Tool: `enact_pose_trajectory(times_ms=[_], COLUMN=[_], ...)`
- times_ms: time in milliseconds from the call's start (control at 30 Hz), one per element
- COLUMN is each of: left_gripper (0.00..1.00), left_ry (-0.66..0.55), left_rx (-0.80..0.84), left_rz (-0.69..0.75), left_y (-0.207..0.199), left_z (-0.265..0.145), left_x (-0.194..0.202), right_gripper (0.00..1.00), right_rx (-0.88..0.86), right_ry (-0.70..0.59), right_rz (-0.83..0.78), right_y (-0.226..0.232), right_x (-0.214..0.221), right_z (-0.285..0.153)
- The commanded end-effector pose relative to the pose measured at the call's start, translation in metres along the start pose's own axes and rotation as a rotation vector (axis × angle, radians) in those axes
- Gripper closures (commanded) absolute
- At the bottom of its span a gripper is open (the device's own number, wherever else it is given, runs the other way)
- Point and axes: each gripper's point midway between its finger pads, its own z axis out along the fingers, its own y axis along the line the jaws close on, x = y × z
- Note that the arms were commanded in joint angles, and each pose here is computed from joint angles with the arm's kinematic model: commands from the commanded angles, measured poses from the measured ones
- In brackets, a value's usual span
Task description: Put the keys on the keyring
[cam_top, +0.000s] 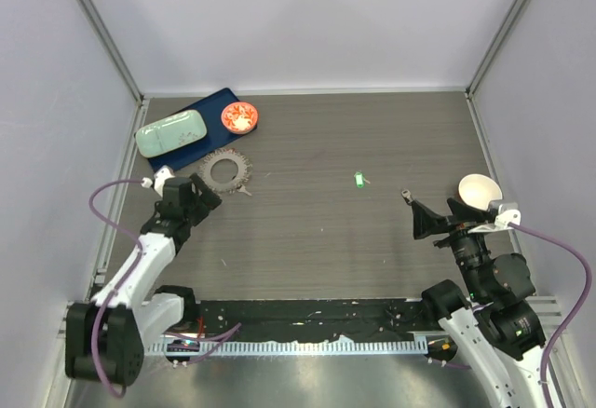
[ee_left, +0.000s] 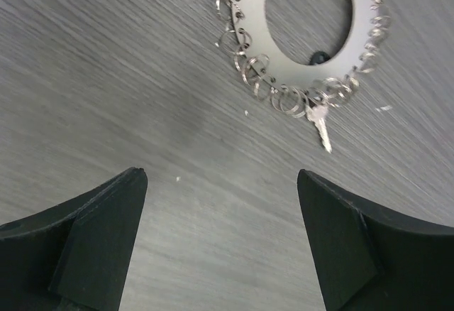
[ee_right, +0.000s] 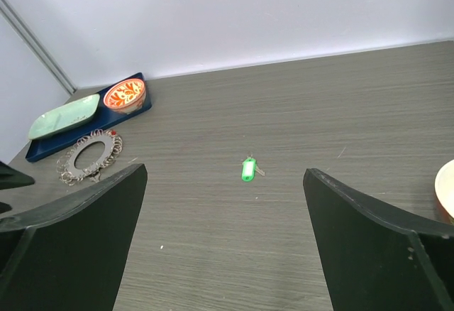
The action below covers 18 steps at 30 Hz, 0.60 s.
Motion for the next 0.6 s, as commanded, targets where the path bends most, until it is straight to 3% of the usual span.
enact_pose_trajectory(times_ms=[0, 367, 567], left_gripper=[0.09, 0.27, 0.43], left_ry=[-0.139, -0.082, 0.044], left_rx=[0.057, -0.091, -0.108], left_rz=[-0.106, -0.029, 0.024], left_y=[-0.027, -0.03, -0.03], left_z=[0.033, 0.107, 0.125], left_x=[-0.033, -0.036, -0.012], right_gripper=[0.0, 0.0, 0.0], right_rx=[-0.004, -0.001, 0.0], right_ry=[-0.04, -0.037, -0.038], right_rz=[0.01, 0.006, 0.005], right_y=[0.001, 0.001, 0.0], right_x=[-0.009, -0.008, -0.008], right_z=[0.0, 0.001, 0.001])
